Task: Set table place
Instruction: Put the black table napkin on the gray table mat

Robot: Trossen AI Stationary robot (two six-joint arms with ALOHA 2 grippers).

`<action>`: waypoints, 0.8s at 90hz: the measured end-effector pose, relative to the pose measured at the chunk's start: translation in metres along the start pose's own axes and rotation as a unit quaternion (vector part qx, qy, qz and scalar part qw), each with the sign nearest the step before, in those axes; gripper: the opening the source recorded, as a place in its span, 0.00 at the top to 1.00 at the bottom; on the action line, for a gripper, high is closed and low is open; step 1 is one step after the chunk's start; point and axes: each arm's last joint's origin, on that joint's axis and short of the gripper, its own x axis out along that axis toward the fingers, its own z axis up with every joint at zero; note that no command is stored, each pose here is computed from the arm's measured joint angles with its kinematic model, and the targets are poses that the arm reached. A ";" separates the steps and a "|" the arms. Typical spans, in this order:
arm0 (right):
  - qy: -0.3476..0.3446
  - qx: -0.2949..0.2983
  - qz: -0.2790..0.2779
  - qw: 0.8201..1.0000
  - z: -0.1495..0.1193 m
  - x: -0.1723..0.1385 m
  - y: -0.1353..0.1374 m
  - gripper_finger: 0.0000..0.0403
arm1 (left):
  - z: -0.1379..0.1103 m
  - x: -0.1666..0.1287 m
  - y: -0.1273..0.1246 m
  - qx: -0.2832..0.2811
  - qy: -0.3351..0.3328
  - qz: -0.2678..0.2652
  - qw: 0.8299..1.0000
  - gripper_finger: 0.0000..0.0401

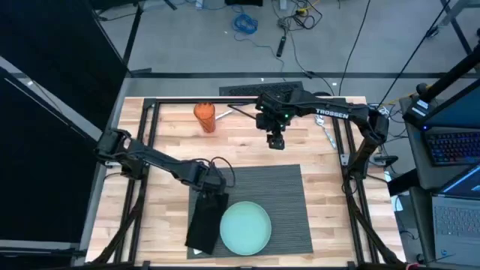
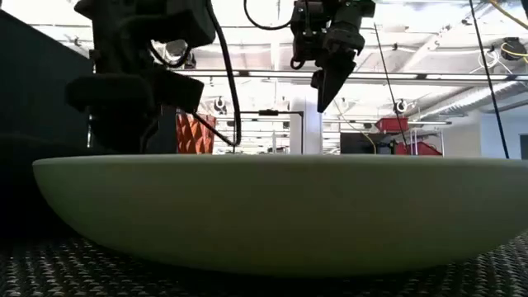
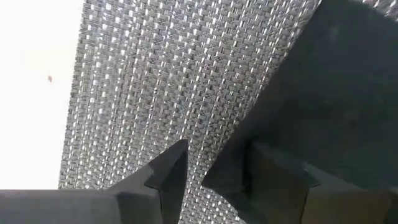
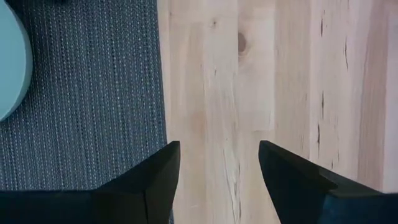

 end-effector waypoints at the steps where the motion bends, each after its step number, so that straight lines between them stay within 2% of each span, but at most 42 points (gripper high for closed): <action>1: 0.000 0.000 0.000 1.000 0.000 0.000 0.000 0.50 | 0.000 0.001 0.000 0.000 0.001 0.000 1.000 0.61; 28: -0.004 0.008 -0.001 1.000 0.001 0.000 0.000 0.50 | 0.003 0.017 -0.003 0.006 0.020 0.006 1.000 0.63; 36: -0.004 0.009 -0.001 1.000 0.001 0.000 0.000 0.50 | 0.004 0.016 -0.004 0.016 0.019 0.005 1.000 0.72; 46: -0.006 0.011 -0.002 1.000 0.001 0.000 0.000 0.50 | 0.006 0.014 -0.006 0.019 0.015 0.004 1.000 0.93; 49: -0.006 0.012 -0.002 1.000 0.001 0.000 0.000 0.50 | 0.007 0.013 -0.006 0.017 0.014 0.007 1.000 0.96; 72: -0.006 0.012 -0.002 1.000 0.001 0.000 0.000 0.50 | 0.004 -0.004 -0.003 -0.022 0.048 0.061 0.997 1.00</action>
